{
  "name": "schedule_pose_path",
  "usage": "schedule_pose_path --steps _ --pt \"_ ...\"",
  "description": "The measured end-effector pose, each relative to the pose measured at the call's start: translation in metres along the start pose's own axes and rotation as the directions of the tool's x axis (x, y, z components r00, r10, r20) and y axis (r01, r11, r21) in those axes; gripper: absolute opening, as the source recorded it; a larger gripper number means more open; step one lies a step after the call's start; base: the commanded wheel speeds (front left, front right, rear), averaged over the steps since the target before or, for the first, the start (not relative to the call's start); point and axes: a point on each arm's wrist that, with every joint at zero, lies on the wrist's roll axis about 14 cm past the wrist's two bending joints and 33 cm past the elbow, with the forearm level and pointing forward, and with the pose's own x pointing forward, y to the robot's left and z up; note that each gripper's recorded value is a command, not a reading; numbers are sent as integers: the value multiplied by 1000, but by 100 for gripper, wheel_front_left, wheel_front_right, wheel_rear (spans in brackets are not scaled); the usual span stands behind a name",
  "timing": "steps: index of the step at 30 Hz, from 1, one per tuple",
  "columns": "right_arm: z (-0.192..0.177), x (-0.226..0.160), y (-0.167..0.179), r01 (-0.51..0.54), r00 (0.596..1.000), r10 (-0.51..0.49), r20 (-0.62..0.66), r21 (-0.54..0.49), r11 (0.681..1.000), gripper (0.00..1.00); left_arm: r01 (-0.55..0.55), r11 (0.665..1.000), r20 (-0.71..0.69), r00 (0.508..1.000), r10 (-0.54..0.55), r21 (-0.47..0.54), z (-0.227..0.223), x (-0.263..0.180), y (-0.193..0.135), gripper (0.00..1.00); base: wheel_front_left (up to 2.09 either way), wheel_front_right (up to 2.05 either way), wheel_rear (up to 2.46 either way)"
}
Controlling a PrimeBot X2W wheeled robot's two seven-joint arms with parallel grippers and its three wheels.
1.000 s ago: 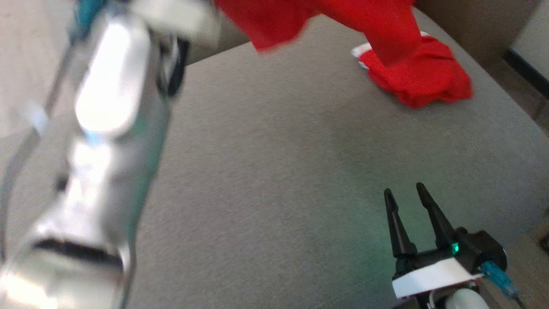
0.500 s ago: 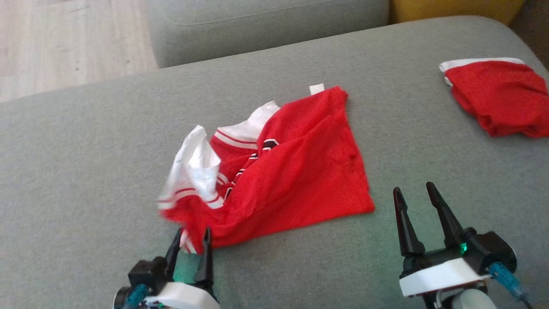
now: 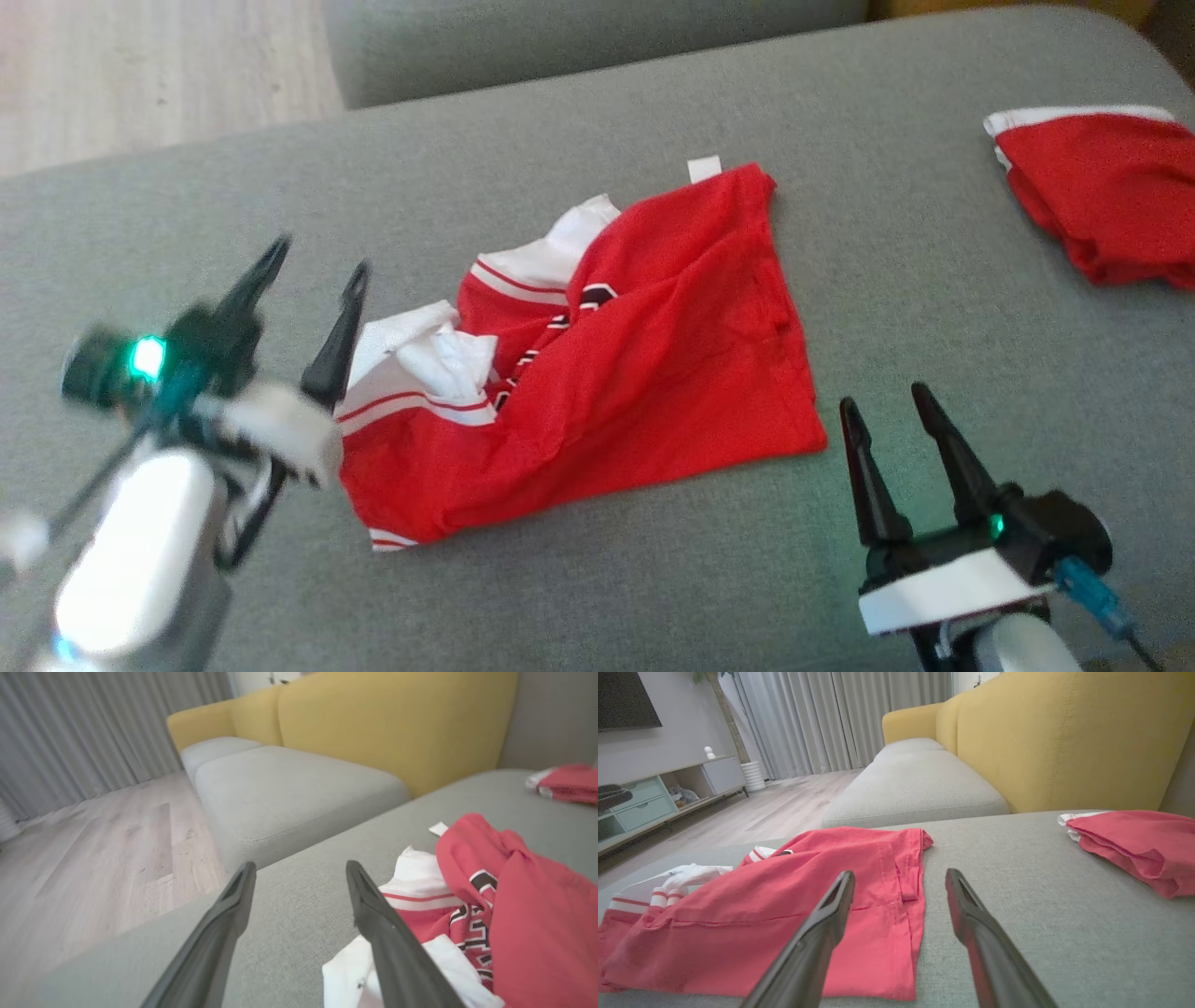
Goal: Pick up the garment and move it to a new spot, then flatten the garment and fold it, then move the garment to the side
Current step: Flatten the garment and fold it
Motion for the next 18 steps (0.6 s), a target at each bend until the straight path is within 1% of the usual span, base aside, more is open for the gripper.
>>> schedule_pose_path --steps 2,5,7,9,11,12,16,18 --pt "1 4 -3 2 1000 -2 -1 -10 1000 100 76 992 -60 996 -70 102 8 17 -4 100 0 0 0" --pt "1 10 -9 12 1000 -12 -2 -21 1000 100 198 966 -220 962 -159 167 -7 31 -24 100 0 0 0" --pt "1 12 -12 20 1000 -20 -3 -23 1000 100 309 926 -353 909 -221 217 -29 29 -41 100 0 0 0" --pt "0 11 -16 32 999 -33 -10 -25 999 100 390 888 -458 853 -250 242 -47 23 -47 100 0 0 0" --pt "-3 10 -20 46 999 -47 -18 -20 999 100 432 863 -534 810 -243 263 -58 19 -42 100 0 0 0" --pt "-4 9 -22 52 998 -53 -21 -20 998 100 442 851 -551 801 -233 283 -58 19 -37 100 0 0 0" --pt "-6 7 -26 66 997 -67 -30 -22 998 100 429 831 -545 817 -188 355 -44 31 -17 100 0 0 0" --pt "-7 6 -27 71 997 -72 -32 -22 997 100 438 822 -565 805 -179 364 -47 30 -14 100 0 0 0"
